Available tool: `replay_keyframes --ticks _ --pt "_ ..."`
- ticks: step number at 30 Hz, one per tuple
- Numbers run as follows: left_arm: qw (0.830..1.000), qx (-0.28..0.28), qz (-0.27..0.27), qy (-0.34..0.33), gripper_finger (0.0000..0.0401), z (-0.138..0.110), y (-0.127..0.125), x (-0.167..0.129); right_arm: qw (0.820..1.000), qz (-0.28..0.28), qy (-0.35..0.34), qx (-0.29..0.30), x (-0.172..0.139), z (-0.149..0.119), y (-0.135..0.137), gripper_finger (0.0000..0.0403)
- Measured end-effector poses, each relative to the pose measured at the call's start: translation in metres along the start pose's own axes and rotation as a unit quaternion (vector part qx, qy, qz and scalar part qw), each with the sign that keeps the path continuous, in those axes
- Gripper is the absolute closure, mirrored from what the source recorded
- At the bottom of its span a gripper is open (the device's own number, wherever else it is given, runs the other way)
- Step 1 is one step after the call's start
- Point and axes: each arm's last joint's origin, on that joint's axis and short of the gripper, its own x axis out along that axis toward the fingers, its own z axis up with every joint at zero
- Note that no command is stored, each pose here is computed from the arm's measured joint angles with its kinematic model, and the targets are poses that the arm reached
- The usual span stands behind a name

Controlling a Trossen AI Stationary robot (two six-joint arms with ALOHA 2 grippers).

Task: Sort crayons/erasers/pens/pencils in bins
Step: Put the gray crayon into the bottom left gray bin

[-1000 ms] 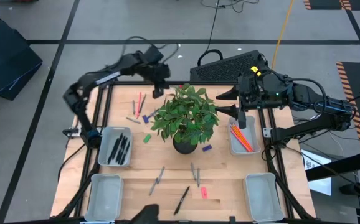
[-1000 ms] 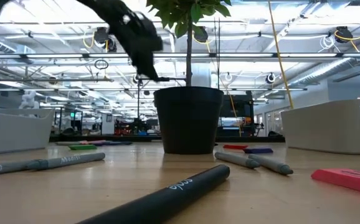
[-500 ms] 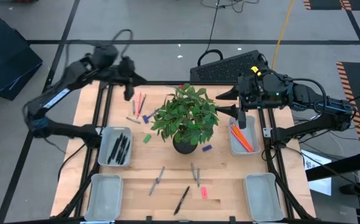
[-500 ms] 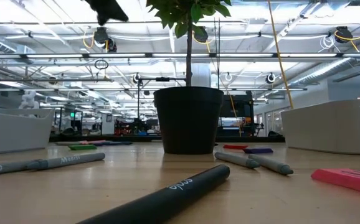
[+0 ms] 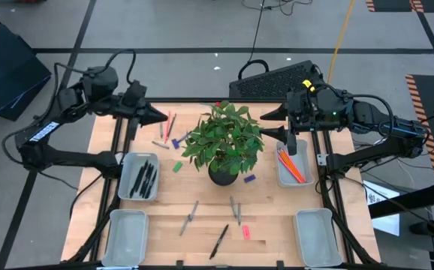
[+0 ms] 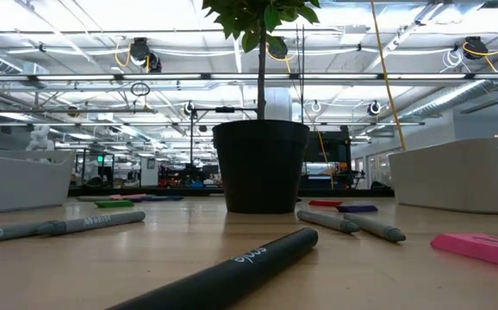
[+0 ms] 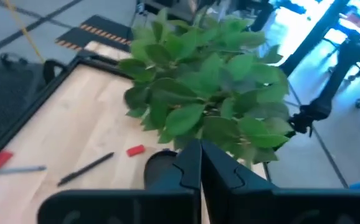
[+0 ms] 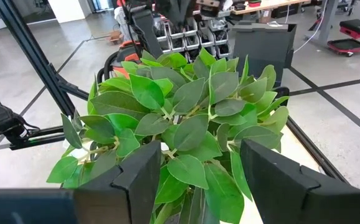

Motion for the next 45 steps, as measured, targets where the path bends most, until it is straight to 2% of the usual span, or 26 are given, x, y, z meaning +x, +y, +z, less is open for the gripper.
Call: replay_keyframes --ticks 2,4,6,8,11,14,18,20,26,29,35,38,40,45 --pt "1.000 0.017 0.016 -0.002 0.0393 0.000 0.001 0.000 1.000 0.000 0.000 0.000 0.000 0.000 0.000 0.0190" --pt "0.998 0.015 0.054 -0.001 0.0386 0.000 0.004 0.002 1.000 0.000 0.000 0.000 0.000 0.000 0.000 0.0190" --pt "0.995 -0.013 0.100 0.010 0.0382 -0.002 0.009 0.006 1.000 0.000 0.000 0.000 0.000 0.000 0.000 0.0190" --pt "0.984 -0.041 0.167 0.043 0.0384 -0.008 0.019 0.009 1.000 0.000 0.000 0.000 0.000 0.000 0.000 0.0190" --pt "0.954 -0.081 0.269 0.106 0.0396 -0.020 0.042 0.017 1.000 0.000 0.000 0.000 0.000 0.000 0.000 0.0190" --pt "0.925 -0.150 0.316 0.147 0.0391 -0.036 0.073 0.032 1.000 0.000 0.000 0.000 0.000 0.000 0.000 0.0190" --pt "0.872 -0.257 0.373 0.184 0.0350 -0.069 0.120 0.053 1.000 0.000 0.000 0.000 0.000 0.000 0.000 0.0190" --pt "0.846 -0.289 0.391 0.217 0.0322 -0.088 0.141 0.061 1.000 0.000 0.000 0.000 0.000 0.000 0.000 0.0190" --pt "0.794 -0.349 0.431 0.247 0.0253 -0.127 0.190 0.083 1.000 0.000 0.000 0.000 0.000 0.000 0.000 0.0190" --pt "0.770 -0.365 0.466 0.240 0.0246 -0.135 0.210 0.092 1.000 0.000 0.000 0.000 0.000 0.000 0.000 0.0190" --pt "0.725 -0.419 0.483 0.257 0.0245 -0.158 0.249 0.102 1.000 0.000 0.000 0.000 0.000 0.000 0.000 0.0190" --pt "0.713 -0.433 0.482 0.269 0.0245 -0.170 0.263 0.108 1.000 0.000 0.000 0.000 0.000 0.000 0.000 0.0190" --pt "0.698 -0.433 0.495 0.282 0.0244 -0.174 0.267 0.108 1.000 0.000 0.000 0.000 0.000 0.000 0.000 0.0190" --pt "0.703 -0.428 0.500 0.270 0.0244 -0.170 0.269 0.107 1.000 0.000 0.000 0.000 0.000 0.000 0.000 0.0190"
